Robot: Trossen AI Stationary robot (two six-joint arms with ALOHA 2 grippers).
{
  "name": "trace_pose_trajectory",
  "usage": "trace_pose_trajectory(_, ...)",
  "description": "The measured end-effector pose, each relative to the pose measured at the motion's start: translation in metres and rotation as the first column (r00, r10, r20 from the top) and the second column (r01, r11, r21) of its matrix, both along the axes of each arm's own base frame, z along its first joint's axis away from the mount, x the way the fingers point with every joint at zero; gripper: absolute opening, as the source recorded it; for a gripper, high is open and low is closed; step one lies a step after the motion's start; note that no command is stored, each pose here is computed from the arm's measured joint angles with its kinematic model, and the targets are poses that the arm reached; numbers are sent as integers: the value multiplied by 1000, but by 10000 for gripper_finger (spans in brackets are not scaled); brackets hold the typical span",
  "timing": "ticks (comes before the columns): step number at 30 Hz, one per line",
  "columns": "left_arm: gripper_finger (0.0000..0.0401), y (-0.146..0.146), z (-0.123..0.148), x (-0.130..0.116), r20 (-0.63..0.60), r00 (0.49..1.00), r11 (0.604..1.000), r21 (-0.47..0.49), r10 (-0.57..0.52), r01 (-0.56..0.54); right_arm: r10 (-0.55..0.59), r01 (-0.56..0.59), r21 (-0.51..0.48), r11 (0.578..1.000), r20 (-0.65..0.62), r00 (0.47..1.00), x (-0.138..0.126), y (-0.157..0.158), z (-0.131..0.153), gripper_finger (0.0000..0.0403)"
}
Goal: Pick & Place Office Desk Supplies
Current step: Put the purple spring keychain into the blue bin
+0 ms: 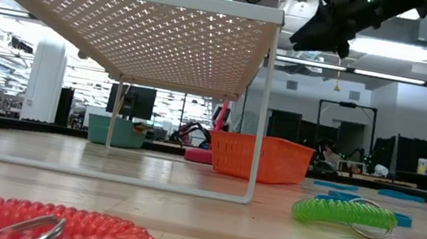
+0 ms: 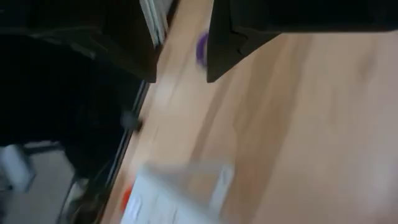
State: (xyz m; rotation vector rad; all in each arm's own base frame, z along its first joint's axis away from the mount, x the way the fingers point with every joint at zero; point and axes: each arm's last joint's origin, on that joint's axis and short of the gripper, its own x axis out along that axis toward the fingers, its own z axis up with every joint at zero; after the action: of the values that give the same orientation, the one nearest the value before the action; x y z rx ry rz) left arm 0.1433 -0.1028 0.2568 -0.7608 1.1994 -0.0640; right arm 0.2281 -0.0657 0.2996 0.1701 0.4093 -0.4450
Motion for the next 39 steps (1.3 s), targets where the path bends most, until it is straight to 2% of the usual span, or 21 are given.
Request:
trace_pose_trajectory(2, 135, -12, -6, -1, -70, 997, 1000, -12, 13, -14, 6, -6, -11, 1000, -4, 1000, 0, 2, 1, 141)
trace_pose_trajectory(10, 135, -61, -41, -6, -274, 957, 995, 46, 94, -84, 28, -27, -40, 999, 19, 999, -1, 10, 6, 141)
trace_pose_trajectory(15, 135, -88, -63, -4, -359, 912, 980, 41, 197, -196, 45, -43, -48, 998, 37, 998, -1, 14, 8, 141)
trace_pose_trajectory(20, 135, -109, -84, 0, -385, 893, 970, 31, 234, -241, 46, -44, -50, 998, 49, 998, -2, 14, 10, 141)
trace_pose_trajectory(25, 135, -117, -99, 2, -393, 890, 972, 66, 232, -225, 40, -38, -37, 999, 55, 998, -2, 14, 10, 141)
trace_pose_trajectory(31, 135, -115, -102, 4, -318, 906, 960, 117, 278, -253, 51, -50, -24, 998, 61, 997, -1, 19, 10, 141)
trace_pose_trajectory(39, 135, -117, -102, 5, -314, 907, 959, 92, 282, -267, 27, -24, -44, 999, 57, 998, 0, 26, 10, 141)
